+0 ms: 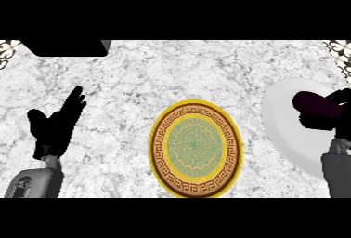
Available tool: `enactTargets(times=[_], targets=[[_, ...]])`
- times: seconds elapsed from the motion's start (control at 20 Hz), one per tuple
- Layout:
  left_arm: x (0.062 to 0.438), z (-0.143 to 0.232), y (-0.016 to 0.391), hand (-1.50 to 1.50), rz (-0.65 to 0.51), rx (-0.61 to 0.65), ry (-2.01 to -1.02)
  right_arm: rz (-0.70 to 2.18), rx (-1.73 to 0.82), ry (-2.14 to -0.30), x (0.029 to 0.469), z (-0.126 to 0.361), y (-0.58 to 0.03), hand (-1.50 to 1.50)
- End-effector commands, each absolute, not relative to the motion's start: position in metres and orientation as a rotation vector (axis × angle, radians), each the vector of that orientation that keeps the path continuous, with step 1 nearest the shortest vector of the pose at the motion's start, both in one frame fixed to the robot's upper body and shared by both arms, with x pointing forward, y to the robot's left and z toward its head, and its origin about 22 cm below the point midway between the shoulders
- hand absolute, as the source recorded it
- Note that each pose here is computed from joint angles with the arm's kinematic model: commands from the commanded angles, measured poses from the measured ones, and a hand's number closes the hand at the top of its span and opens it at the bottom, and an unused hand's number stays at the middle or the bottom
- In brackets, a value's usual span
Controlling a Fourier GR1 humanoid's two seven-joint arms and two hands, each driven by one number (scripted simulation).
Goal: Pick the eggplant from the plate and place it in the plate
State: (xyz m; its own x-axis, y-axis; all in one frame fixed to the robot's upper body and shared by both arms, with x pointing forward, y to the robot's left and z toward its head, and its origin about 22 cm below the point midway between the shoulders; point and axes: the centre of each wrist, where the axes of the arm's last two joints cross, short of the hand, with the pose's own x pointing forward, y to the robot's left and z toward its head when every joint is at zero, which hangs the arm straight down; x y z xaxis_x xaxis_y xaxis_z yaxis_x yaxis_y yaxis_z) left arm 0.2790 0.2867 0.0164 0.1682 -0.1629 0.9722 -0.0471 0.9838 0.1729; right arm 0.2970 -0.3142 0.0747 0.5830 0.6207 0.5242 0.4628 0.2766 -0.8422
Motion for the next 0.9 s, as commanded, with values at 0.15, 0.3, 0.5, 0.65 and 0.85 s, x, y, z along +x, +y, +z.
enactTargets(times=[0.15, 0.3, 0.5, 0.65, 0.85], targets=[[0.282, 0.015, 0.288, 0.0, -0.074, 0.17, -1.407, 0.186, -1.176, -1.052, 0.293, 0.046, -0.366, -1.5], [0.287, 0.018, 0.303, 0.0, -0.081, 0.181, -1.408, 0.172, -1.221, -1.186, 0.288, 0.058, -0.353, -1.5], [0.301, 0.016, 0.28, 0.0, -0.085, 0.181, -1.419, 0.125, -1.261, -1.444, 0.294, 0.084, -0.354, -1.5], [0.287, 0.018, 0.285, 0.0, -0.073, 0.172, -1.393, 0.023, -1.134, -1.644, 0.29, 0.1, -0.328, -1.5], [0.273, 0.014, 0.298, 0.0, -0.069, 0.159, -1.393, -0.142, -1.029, -1.671, 0.275, 0.128, -0.321, -1.5]])
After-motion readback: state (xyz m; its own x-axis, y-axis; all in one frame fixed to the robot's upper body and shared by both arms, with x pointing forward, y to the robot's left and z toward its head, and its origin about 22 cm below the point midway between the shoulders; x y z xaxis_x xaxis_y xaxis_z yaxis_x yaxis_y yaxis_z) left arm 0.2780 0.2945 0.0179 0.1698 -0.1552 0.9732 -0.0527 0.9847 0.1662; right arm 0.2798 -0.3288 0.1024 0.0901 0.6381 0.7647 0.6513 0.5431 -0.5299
